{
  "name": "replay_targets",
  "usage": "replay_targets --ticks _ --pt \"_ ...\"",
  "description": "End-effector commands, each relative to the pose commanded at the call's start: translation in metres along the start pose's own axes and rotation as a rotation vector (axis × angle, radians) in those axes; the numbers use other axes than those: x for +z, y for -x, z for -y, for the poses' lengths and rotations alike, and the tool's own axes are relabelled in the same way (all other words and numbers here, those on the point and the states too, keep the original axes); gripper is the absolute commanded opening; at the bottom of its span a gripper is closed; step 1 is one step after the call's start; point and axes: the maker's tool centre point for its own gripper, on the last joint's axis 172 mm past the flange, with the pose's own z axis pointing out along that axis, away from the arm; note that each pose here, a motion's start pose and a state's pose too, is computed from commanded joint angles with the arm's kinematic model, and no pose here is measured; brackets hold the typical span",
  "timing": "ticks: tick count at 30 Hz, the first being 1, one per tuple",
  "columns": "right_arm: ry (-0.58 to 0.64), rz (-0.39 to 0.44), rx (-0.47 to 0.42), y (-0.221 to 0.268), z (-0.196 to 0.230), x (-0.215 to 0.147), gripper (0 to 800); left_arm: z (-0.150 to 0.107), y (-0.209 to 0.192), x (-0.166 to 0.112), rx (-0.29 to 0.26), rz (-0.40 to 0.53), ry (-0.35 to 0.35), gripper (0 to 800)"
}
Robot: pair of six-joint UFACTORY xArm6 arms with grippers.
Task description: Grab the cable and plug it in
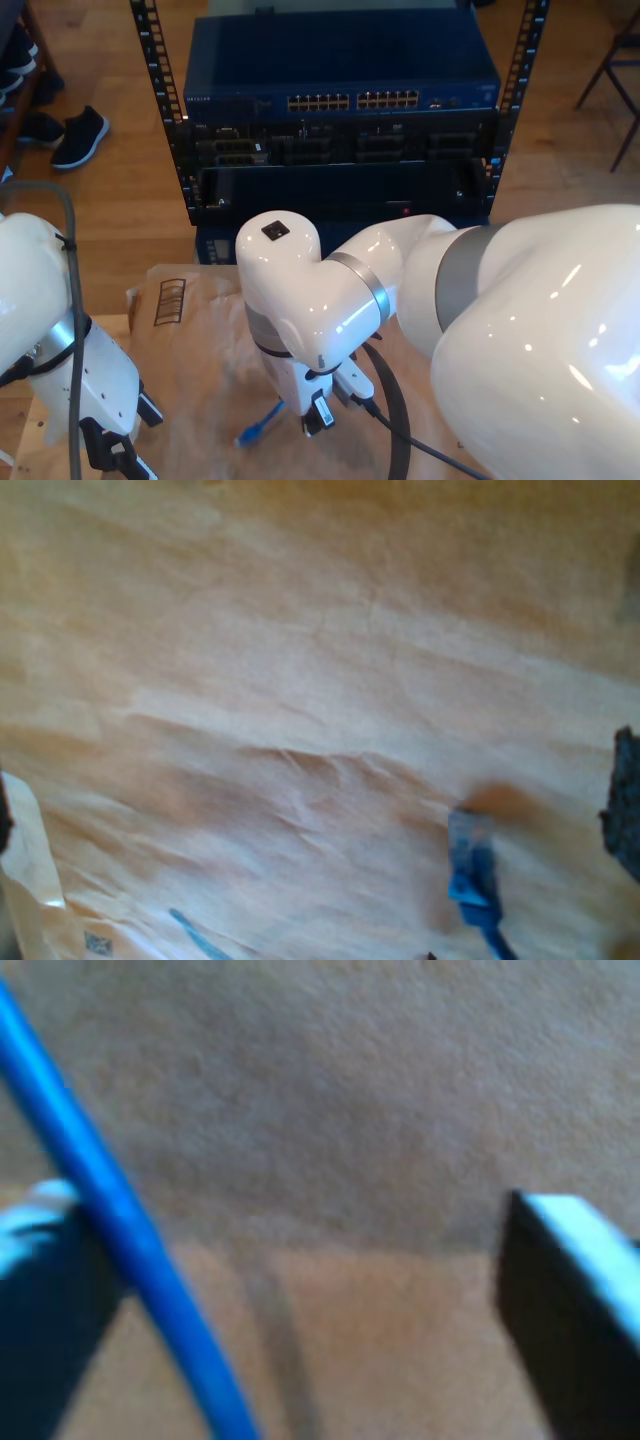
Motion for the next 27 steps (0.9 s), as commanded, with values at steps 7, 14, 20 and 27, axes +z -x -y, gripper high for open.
replay_targets --ticks 7,14,20,27 --pt "-0.029 0.013 0.019 -0.001 0.005 -0.003 1 0.0 0.002 -0.004 0.005 0.0 0.008 800" --pt "-0.138 0.119 0.333 -0.046 -0.006 -0.074 1 -0.005 0.042 -0.041 0.022 0.075 0.022 800" --pt "-0.148 0.231 0.512 -0.075 -0.043 -0.127 1 -0.015 0.1 -0.085 0.122 0.227 0.052 800" --pt "-0.128 0.405 0.619 -0.067 -0.053 -0.178 1 0.014 0.182 -0.111 0.258 0.598 -0.055 798"
